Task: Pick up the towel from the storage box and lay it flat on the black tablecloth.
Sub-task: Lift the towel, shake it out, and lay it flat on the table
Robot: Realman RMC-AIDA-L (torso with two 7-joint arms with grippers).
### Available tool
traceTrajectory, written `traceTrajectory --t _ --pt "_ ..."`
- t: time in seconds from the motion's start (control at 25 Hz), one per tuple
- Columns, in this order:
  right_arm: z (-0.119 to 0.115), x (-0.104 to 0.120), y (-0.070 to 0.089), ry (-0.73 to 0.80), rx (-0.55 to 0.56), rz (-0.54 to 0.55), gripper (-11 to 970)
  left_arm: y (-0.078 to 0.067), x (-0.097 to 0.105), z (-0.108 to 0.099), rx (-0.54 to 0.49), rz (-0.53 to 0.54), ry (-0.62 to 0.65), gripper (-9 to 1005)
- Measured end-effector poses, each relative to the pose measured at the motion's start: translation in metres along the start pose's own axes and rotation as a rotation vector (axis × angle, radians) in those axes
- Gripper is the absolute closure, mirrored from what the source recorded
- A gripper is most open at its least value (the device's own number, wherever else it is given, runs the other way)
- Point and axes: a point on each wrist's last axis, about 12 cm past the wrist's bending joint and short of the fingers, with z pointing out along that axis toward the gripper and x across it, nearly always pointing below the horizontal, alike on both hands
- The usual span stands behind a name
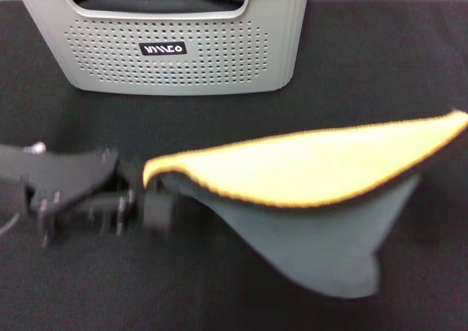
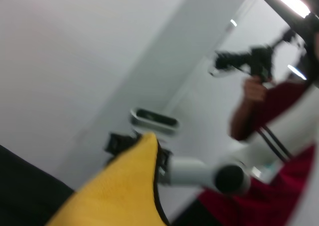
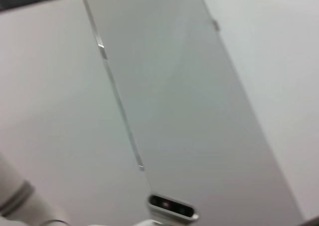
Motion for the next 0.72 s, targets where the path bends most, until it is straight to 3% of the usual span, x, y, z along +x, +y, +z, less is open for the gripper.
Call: traceTrajectory --t 0.16,0.4,0.72 --pt "-0.006 0.001 0.016 -0.026 -0.078 0.025 887 -0.014 -0.002 0.0 0.081 0.009 0.051 954" --pt "-0.01 0.002 0.03 -0.054 -0.164 0.057 886 -0.032 -0.007 -0.01 0.114 0.035 0.059 954" --pt "-0.001 0.009 0.036 -0.039 -0.227 0.128 885 -0.051 -0.01 -0.026 0.109 0.018 0.089 953"
